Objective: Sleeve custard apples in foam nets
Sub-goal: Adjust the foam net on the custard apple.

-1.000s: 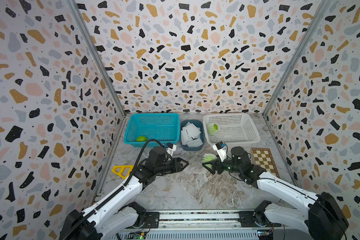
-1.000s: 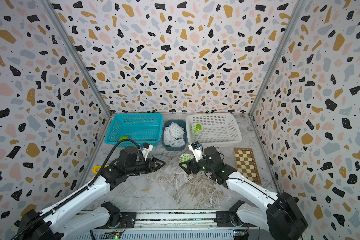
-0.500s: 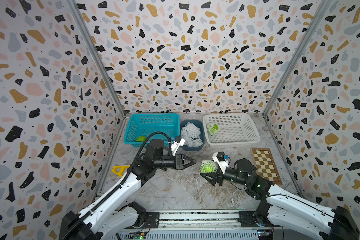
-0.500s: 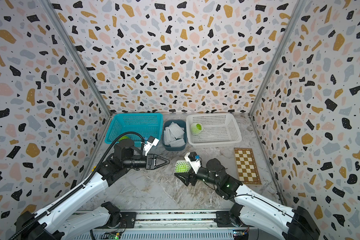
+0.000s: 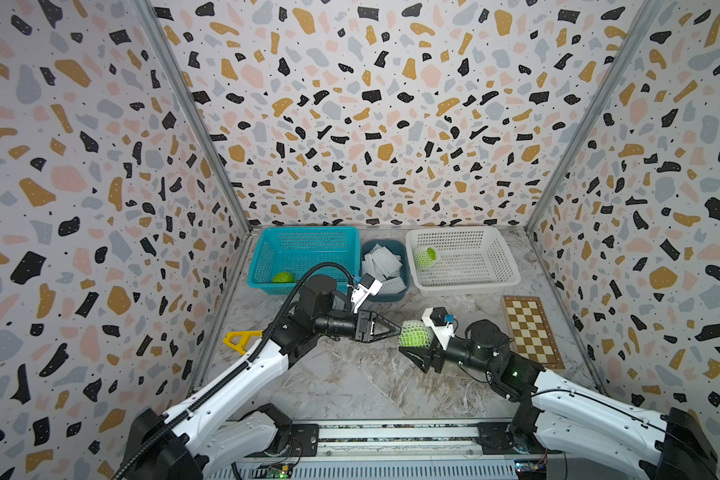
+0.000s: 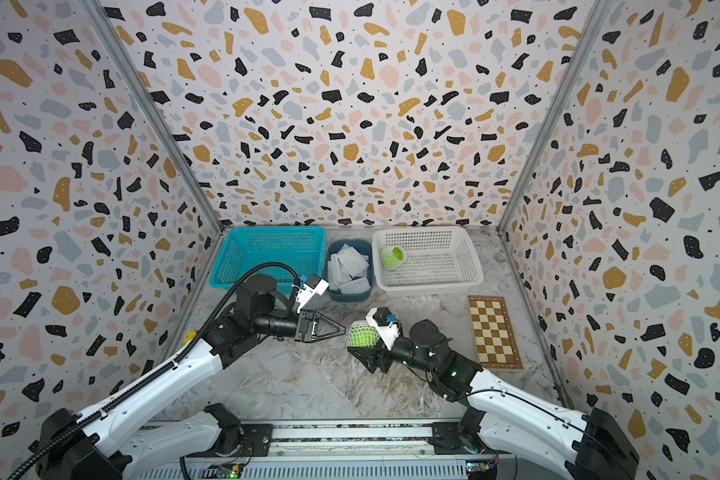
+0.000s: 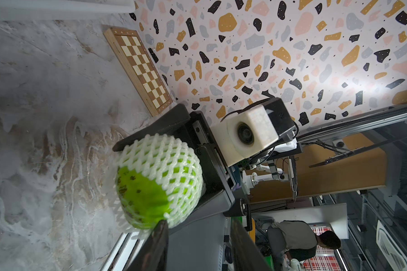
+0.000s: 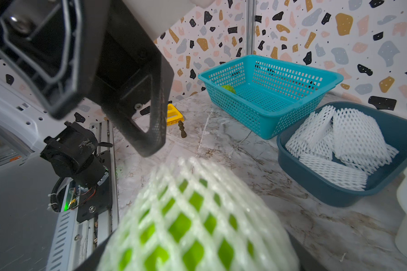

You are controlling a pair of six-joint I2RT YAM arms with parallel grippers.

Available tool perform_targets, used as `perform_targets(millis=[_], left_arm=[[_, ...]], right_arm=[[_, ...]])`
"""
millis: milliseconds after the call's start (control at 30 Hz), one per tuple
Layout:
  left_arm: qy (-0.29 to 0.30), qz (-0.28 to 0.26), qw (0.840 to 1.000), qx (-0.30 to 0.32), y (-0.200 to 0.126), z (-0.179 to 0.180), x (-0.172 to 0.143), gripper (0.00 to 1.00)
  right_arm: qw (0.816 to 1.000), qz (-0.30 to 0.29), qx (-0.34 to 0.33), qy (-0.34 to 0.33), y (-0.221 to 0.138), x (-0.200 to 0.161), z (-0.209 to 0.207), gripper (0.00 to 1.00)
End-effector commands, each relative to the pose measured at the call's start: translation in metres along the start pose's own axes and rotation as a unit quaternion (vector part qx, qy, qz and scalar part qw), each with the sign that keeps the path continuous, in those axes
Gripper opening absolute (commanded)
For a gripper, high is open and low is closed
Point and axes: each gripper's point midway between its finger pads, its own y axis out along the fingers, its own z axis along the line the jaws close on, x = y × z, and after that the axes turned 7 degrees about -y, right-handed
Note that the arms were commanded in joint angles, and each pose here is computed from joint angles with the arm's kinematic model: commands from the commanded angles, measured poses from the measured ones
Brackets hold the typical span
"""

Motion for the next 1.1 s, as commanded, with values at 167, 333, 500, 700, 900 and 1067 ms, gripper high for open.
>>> perform_targets(millis=[167, 333, 500, 700, 900, 1067], left_arm=[[0.022, 0.0, 1.0, -0.01, 0.005, -0.012, 0.008, 0.41], [0.016, 0.004, 1.0, -0.009, 0.01, -0.009, 0.008, 0.39], [0.018, 0.008, 1.0, -0.017, 0.015, -0.012, 0.007, 0.31], [0.013, 0.016, 1.0, -0.016, 0.019, -0.01, 0.005, 0.25], [0.005, 0.02, 1.0, -0.013, 0.024, -0.003, 0.004, 0.21], [0.005, 0.02, 1.0, -0.012, 0.025, -0.002, 0.004, 0.03]], right_arm=[[1.0, -0.023, 0.002, -0.02, 0.0, 0.023, 0.004, 0.8], [1.0, -0.021, 0.004, -0.021, 0.002, 0.022, 0.007, 0.8], [1.0, -0.013, 0.003, -0.024, 0.004, 0.019, 0.008, 0.8], [1.0, -0.015, -0.002, -0.026, 0.003, 0.021, 0.008, 0.79], [0.999, -0.018, -0.002, -0.028, 0.001, 0.024, 0.008, 0.79], [0.999, -0.018, -0.004, -0.027, 0.0, 0.024, 0.008, 0.79]])
